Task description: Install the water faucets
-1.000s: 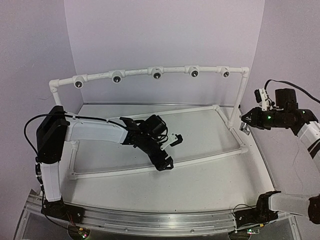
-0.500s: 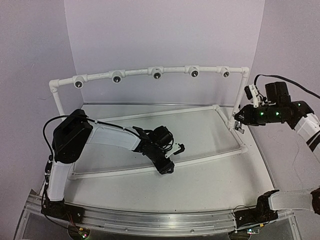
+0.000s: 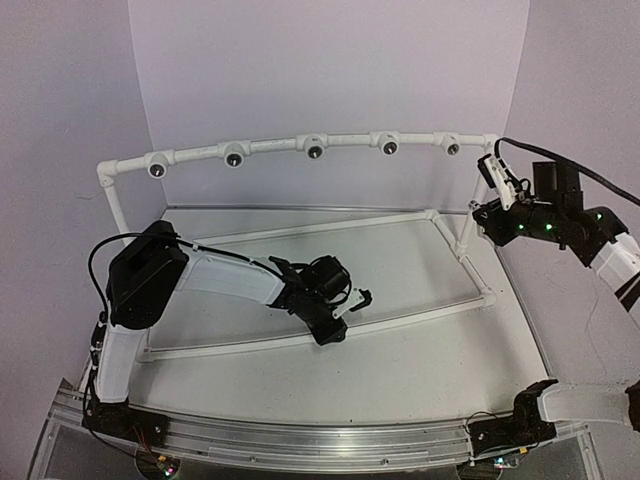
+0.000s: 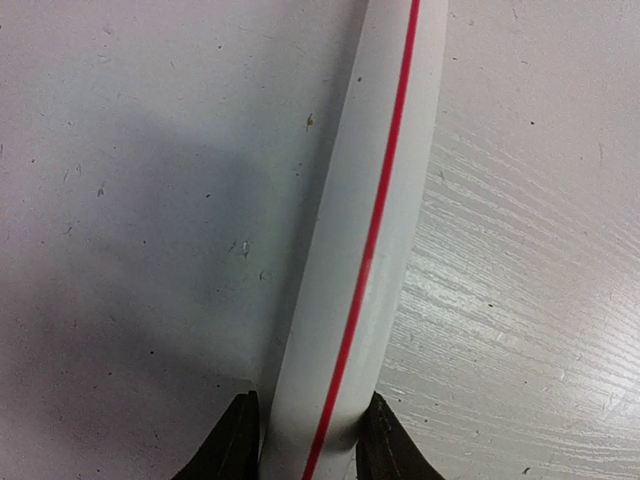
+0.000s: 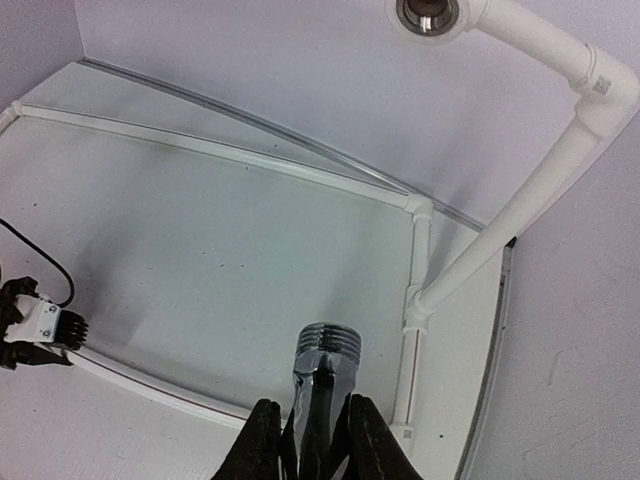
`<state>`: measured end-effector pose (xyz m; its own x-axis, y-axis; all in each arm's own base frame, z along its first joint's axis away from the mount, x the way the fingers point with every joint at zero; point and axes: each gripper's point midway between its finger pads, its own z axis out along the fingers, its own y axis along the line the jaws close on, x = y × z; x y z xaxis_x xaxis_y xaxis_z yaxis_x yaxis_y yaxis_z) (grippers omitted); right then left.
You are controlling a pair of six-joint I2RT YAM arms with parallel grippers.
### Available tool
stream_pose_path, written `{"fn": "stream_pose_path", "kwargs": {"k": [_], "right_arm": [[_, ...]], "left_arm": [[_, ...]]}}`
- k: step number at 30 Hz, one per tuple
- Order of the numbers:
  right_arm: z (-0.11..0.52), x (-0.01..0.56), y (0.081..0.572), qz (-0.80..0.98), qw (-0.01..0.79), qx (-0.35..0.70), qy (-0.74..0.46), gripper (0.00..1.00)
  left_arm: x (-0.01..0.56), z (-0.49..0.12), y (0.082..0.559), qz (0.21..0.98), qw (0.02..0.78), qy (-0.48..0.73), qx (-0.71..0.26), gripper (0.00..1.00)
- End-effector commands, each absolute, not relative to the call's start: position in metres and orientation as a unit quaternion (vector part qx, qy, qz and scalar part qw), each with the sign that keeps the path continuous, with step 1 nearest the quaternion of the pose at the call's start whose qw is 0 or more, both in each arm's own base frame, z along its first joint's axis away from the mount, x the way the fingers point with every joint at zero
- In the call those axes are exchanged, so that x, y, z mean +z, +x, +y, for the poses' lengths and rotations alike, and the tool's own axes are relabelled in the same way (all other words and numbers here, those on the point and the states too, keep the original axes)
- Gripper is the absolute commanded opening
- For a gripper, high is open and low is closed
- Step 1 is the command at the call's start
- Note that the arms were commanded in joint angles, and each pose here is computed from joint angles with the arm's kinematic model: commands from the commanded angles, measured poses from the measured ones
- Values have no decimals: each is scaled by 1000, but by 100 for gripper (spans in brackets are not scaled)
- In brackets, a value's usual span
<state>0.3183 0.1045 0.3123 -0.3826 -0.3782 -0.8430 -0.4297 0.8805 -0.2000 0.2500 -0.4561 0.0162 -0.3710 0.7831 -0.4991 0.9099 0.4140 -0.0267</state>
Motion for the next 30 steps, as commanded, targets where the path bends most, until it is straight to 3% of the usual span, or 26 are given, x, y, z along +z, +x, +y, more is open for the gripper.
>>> {"fn": "stream_pose_path", "kwargs": {"k": [1,7,16,30], "right_arm": [[107,356,346,762,575,-81,-287,0],[105,374,363,700,630,-152,-300,0],[117,401,389,692,649,-138,-284,0],[122,406,414,699,647,-143,-268,0]], "left_arm": [[-4,-455,238,833,172,504,-151,25],[-20,-433,225,865,116,472,-128,9],[-21,-426,209,879,78,449,-143,1],[-18,-430,207,880,89,450,-124,0]]}}
